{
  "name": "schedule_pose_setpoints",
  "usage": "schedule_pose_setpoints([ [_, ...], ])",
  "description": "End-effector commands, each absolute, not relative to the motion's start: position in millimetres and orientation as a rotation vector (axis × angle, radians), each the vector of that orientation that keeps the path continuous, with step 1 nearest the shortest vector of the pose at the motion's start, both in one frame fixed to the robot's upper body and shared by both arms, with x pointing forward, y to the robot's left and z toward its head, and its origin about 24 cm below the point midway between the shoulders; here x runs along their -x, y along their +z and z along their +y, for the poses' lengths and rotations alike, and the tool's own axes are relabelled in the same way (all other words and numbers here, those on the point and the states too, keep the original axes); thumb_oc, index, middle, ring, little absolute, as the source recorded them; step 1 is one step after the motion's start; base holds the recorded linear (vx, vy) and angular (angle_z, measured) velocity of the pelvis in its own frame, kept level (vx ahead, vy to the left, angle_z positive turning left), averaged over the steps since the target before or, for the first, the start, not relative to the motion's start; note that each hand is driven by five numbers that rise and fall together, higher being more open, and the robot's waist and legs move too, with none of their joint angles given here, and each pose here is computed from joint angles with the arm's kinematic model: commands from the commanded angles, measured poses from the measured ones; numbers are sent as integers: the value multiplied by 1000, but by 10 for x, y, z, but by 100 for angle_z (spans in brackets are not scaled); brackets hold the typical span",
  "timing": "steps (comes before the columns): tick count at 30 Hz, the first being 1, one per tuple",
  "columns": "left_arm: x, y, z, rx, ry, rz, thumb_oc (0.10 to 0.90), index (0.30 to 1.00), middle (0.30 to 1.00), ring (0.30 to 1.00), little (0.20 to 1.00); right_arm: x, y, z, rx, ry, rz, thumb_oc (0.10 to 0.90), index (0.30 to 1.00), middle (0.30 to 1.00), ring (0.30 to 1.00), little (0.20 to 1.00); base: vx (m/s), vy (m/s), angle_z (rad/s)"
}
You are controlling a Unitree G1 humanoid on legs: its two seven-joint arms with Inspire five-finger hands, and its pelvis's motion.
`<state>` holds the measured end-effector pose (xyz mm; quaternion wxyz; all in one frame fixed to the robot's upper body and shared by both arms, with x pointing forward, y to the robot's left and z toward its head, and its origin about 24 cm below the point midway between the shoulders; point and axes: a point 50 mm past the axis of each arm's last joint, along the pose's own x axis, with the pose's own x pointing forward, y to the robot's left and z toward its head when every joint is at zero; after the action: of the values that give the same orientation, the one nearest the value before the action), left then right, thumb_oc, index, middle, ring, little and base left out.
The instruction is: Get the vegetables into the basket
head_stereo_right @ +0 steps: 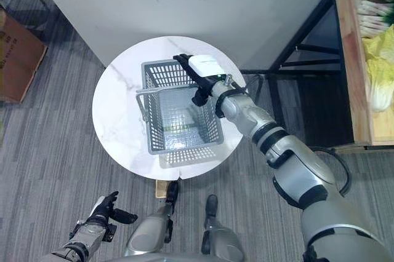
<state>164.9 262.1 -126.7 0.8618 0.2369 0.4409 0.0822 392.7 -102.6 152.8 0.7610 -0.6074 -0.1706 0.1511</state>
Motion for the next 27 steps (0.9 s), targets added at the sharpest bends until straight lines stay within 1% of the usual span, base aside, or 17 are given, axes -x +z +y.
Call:
schedule_pose_setpoints([
  [1,-1647,-1206,2803,-584,202,921,900,1000,1000,1000,1000,-4027,1960,-888,1305,227,-505,900,1000,1000,1000,1000,0,0,0],
  [2,-1655,-1203,2802,-584,202,920,900,1000,1000,1000,1000,-4043,1943,-914,1312,218,-488,863,948,948,948,948,0,0,0],
  [3,-1667,-1198,2802,-584,205,915,900,1000,1000,1000,1000,-4062,1905,-946,1318,207,-463,618,605,605,605,605,0,0,0],
  [4,-1676,-1196,2796,-586,202,913,900,1000,1000,1000,1000,-4075,1872,-969,1327,203,-443,465,391,391,391,391,0,0,0],
  [5,-1677,-1197,2793,-588,199,913,900,1000,1000,1000,1000,-4087,1842,-985,1335,200,-426,400,300,300,300,300,0,0,0],
  [11,-1663,-1228,2729,-593,171,918,900,1000,1000,1000,1000,-4142,1697,-1203,1379,147,-318,400,300,300,300,300,0,0,0],
  [18,-1619,-1267,2678,-587,150,936,900,1000,1000,1000,1000,-4133,1665,-1302,1384,136,-298,400,300,300,300,300,0,0,0],
  [20,-1595,-1278,2683,-583,154,948,900,1000,1000,1000,1000,-4109,1685,-1271,1378,153,-328,400,300,300,300,300,0,0,0],
  [23,-1537,-1298,2705,-575,160,975,900,1000,1000,1000,1000,-4015,1874,-1145,1326,201,-456,400,300,300,300,300,0,0,0],
  [25,-1502,-1312,2710,-573,160,989,900,1000,1000,1000,1000,-3978,1882,-1135,1295,211,-475,400,300,300,300,300,0,0,0],
  [27,-1407,-1345,2728,-560,170,1024,900,1000,1000,1000,1000,-3832,2016,-1076,1248,262,-583,400,300,300,300,300,17,-5,-1],
])
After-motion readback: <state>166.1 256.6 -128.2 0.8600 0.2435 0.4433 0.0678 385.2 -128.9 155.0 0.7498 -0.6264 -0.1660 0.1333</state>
